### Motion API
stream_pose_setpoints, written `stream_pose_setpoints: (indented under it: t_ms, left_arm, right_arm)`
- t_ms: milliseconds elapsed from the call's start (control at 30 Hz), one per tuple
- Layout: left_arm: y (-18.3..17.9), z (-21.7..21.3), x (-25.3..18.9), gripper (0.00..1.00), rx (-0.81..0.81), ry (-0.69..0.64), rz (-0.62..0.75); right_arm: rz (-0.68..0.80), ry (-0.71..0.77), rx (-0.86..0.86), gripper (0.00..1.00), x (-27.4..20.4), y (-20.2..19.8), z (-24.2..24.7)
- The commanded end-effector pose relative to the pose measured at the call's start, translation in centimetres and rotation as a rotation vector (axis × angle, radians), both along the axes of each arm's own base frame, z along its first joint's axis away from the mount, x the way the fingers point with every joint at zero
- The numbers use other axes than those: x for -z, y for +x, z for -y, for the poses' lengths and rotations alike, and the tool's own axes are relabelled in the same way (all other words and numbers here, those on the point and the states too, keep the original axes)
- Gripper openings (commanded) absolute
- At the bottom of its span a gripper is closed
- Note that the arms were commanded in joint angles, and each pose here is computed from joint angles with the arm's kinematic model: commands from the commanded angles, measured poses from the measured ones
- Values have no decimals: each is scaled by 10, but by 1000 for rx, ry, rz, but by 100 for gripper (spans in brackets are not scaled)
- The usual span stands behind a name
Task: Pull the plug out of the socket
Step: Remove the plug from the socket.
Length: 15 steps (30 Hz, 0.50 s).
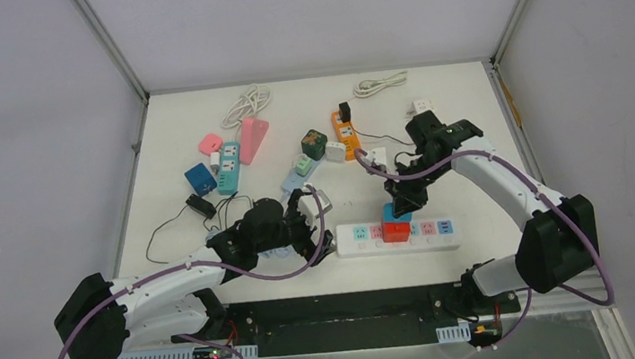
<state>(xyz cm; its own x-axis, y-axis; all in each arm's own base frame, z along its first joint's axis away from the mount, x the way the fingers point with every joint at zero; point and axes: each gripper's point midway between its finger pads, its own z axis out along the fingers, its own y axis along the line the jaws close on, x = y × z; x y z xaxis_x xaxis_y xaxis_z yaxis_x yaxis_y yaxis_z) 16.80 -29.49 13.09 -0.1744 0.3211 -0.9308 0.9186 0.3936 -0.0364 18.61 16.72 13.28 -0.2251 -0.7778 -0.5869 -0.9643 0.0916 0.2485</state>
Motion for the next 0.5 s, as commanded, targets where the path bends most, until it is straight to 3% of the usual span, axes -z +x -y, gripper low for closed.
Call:
stream_pose_setpoints:
  t_ms: [0, 200, 467]
  left_arm:
    - [-1, 14, -21, 99, 69, -113, 74]
    - [-13, 25, -57, 99, 202, -321, 331]
    - [4, 69, -55, 99, 280, -322, 425]
  right_arm:
    - [66, -18, -13, 0, -2, 4, 1]
    - [72, -13, -60, 0, -2, -1, -1]
    - [54, 8, -145, 0, 0, -13, 0]
